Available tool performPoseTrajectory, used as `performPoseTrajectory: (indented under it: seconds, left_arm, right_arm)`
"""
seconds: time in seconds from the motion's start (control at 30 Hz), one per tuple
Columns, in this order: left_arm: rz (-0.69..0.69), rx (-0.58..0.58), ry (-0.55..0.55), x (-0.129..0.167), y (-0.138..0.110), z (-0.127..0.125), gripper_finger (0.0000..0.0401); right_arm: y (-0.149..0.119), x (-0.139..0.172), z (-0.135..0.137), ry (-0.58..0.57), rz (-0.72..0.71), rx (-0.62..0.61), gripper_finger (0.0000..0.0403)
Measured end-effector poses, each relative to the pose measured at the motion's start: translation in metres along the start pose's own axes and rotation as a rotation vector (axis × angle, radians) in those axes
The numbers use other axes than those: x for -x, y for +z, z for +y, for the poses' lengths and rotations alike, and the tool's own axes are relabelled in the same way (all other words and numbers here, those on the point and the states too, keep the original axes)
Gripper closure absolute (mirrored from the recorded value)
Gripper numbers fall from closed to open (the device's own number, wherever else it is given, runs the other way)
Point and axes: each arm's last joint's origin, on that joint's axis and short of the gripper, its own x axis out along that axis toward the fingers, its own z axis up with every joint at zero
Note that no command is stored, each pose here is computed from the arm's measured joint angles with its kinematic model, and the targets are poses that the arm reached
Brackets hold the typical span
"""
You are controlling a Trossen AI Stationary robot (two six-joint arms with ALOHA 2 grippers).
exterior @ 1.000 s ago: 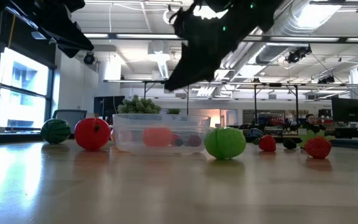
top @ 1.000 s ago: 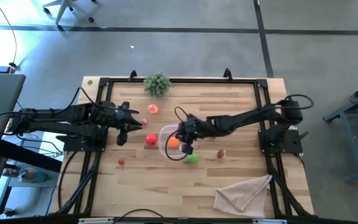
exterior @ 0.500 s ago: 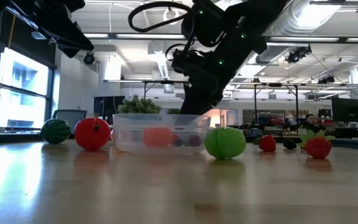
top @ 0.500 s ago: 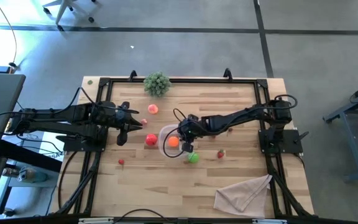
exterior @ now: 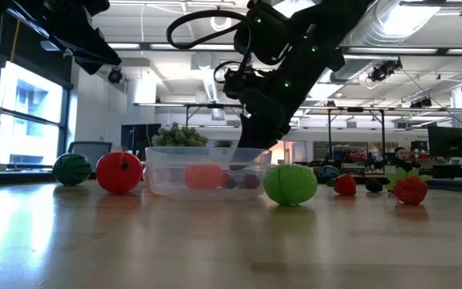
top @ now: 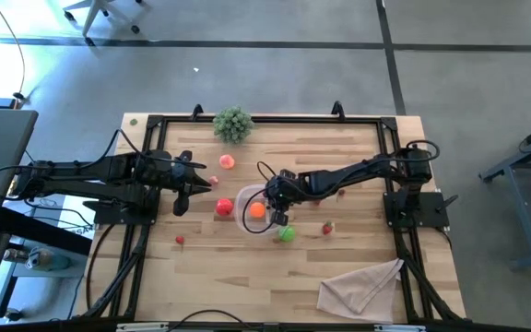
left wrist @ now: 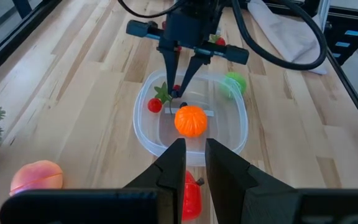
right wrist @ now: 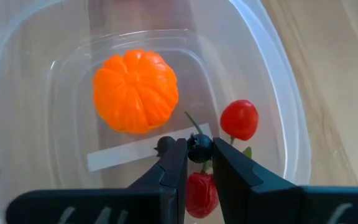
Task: Pick and placing Produce into tupperware
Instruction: Put the blueberry into the transparent bin, then put the blackberry into the transparent bin
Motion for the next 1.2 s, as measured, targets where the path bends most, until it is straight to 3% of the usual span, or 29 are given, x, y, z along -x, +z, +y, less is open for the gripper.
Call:
performPoseTrajectory:
  seconds: [0.43, 0.73, 1.0, 1.2]
  left_arm:
    - [0.0, 0.0, -0.001, 0.0, 0.0, 0.0, 0.035]
    - [0.0, 0.0, 0.0, 0.0, 0.0, 0.0, 0.035]
    - [0.0, 0.0, 0.0, 0.0, 0.0, 0.0, 0.035]
    - [0.0, 0.0, 0.0, 0.0, 0.0, 0.0, 0.035]
  right_arm:
    - [-0.001, 0.0, 0.0, 0.0, 0.006, 0.003, 0.035]
    - [0.0, 0.0, -0.001, -0.029, 0.002, 0.002, 0.0304]
    - [0.001, 0.0, -0.001, -0.031, 0.0, 0.03, 0.03]
    - [0.021, 0.018, 0.004, -0.066, 0.073, 0.062, 0.03]
